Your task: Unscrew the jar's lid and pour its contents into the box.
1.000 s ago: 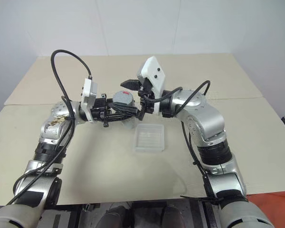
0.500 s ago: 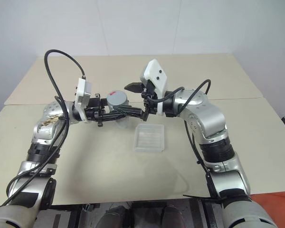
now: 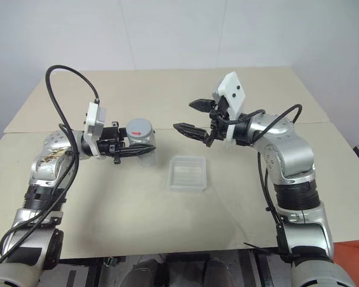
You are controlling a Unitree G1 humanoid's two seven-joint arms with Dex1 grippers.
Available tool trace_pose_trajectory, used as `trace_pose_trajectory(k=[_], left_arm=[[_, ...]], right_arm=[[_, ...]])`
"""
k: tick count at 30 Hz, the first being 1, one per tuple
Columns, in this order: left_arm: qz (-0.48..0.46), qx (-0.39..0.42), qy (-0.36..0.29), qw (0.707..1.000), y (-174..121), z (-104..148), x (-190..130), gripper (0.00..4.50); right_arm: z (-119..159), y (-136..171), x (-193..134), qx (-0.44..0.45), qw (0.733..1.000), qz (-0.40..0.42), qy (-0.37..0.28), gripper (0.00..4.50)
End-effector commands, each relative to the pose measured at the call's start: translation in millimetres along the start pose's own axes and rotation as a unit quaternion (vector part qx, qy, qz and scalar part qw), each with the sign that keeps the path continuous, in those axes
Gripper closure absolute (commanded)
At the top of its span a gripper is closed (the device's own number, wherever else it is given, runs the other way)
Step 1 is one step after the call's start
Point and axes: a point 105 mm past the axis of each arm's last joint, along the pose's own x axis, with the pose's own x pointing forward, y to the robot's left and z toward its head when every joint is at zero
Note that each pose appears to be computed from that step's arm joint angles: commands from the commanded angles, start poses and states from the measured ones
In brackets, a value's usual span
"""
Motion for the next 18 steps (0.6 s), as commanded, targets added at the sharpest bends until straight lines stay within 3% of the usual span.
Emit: trace_pose_trajectory(k=[1,18], left_arm=[[-0.005,0.03,-0.018,0.999,4,14,10,2.44],[-0.021,0.038,-0.028,0.999,3,14,22,2.44]], right_arm=[[28,17,5,-0.022,0.998,0.042,-0.045,0.04],[22,31,42,-0.015,0.997,0.071,-0.024,0.04]])
